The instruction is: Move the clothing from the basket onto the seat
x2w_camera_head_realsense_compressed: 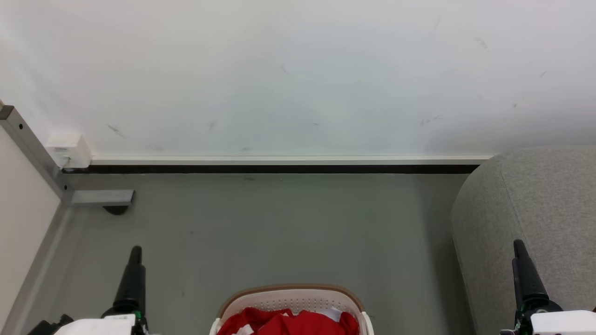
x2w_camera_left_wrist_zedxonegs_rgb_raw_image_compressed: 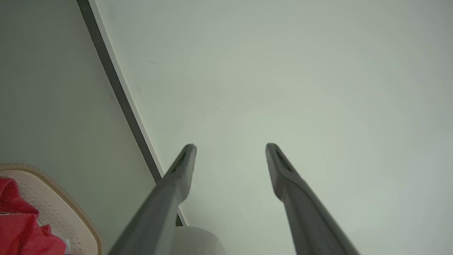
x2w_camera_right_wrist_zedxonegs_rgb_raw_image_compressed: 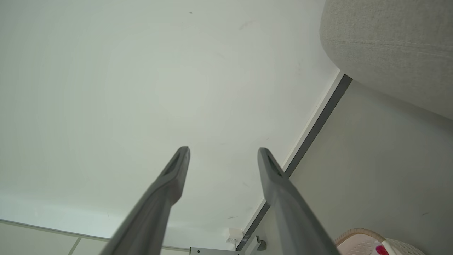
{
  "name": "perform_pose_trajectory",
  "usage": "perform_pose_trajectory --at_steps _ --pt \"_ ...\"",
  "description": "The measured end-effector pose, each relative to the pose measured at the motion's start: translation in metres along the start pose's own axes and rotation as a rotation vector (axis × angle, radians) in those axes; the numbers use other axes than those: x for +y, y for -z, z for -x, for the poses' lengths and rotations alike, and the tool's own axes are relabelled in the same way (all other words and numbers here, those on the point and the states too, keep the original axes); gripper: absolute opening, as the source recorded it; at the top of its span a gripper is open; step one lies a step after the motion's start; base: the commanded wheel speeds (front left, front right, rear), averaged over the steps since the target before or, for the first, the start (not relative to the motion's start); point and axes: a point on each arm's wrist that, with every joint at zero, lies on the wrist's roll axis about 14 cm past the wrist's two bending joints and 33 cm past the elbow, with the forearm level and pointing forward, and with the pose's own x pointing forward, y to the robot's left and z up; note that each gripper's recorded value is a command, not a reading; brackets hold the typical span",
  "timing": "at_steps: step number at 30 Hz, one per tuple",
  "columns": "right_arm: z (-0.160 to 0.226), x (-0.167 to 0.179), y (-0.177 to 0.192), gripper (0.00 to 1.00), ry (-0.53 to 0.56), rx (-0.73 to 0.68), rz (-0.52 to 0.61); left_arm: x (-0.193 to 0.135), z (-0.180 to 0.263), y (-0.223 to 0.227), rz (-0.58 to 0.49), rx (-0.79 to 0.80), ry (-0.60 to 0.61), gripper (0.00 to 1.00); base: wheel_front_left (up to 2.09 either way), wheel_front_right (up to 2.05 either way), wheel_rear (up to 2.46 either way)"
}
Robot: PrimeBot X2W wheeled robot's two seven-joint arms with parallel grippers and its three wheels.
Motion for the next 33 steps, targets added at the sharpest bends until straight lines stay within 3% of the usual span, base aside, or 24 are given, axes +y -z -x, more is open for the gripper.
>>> perform_pose_trajectory --at_steps 12,22,33 --pt "-0.005 0.013 0.000 1.00 -0.039 -0.014 0.251 -0.013 -0.004 0.004 -0.233 -0.008 0.025 1.00 0.00 0.00 0.00" --pt "-0.004 0.022 -0.003 1.00 -0.073 -0.030 0.520 -0.027 -0.006 0.011 -0.497 -0.010 0.069 1.00 0.00 0.00 0.00" --pt "-0.003 0.016 0.003 1.00 -0.070 -0.012 0.786 -0.019 -0.006 0.018 -0.780 0.000 0.044 1.00 0.00 0.00 0.00"
